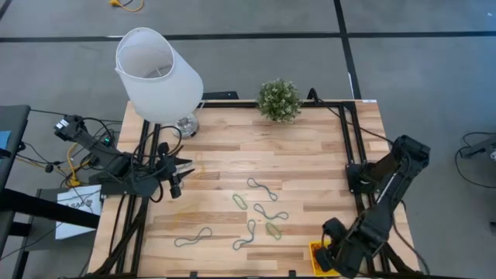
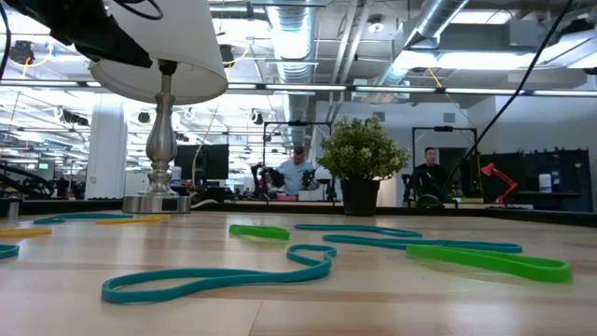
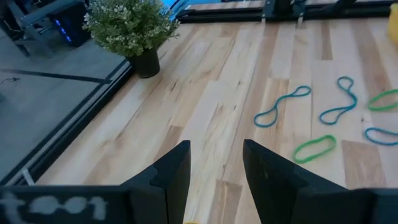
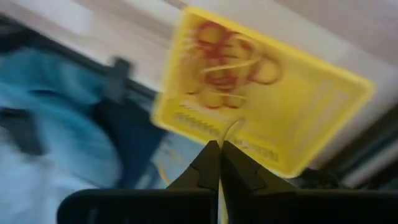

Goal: Pick and place rubber bands into bin
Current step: Put the yellow rubber band into the yellow basket

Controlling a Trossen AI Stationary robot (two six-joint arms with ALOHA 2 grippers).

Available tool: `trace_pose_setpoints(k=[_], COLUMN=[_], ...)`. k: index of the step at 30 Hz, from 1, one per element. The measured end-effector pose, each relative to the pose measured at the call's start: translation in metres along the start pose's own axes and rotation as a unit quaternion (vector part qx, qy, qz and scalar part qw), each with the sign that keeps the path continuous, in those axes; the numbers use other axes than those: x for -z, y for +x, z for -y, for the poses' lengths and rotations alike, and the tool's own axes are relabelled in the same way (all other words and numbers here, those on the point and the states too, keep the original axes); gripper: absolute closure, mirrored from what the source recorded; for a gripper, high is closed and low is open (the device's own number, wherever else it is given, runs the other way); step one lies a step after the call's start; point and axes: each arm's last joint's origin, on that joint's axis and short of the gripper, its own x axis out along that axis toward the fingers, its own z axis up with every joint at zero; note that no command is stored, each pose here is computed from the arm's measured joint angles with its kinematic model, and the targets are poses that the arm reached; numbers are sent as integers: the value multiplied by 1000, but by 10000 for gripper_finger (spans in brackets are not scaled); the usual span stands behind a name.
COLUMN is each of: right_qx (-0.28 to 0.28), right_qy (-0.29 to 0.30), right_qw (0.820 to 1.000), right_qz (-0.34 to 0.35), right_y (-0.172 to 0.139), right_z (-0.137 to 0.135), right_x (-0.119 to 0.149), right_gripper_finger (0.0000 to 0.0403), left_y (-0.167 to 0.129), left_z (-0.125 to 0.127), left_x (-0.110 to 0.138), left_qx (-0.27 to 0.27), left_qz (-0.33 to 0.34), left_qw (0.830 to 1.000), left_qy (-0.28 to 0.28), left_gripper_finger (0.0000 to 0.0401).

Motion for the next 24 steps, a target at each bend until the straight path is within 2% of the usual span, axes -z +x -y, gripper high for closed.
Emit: trace_pose_setpoints(k=[5,8,14,19,24], right_qx=[93,121,120,128,83], right_qy=[25,15,-23,-28,-86], right_qw=[995,992,992,990,992], right_qz=[-10,-20,-30,-50,-26], right_y=[16,27,41,46,44], right_z=[1,-2,-14,-20,-27], right_x=[-11,-15,-30,-40,-44], right_gripper_finger=[387,366,323,290,270], left_y=[0,0,0,-1,-1], left_z=[2,2,4,5,5], left_x=[-3,-3,-6,-10,-14], left_qx=[14,24,29,34,35], left_qz=[8,4,15,31,48], left_qw=[1000,1000,999,999,998], left_qy=[-11,-10,7,18,31], left_gripper_finger=[263,263,263,263,263])
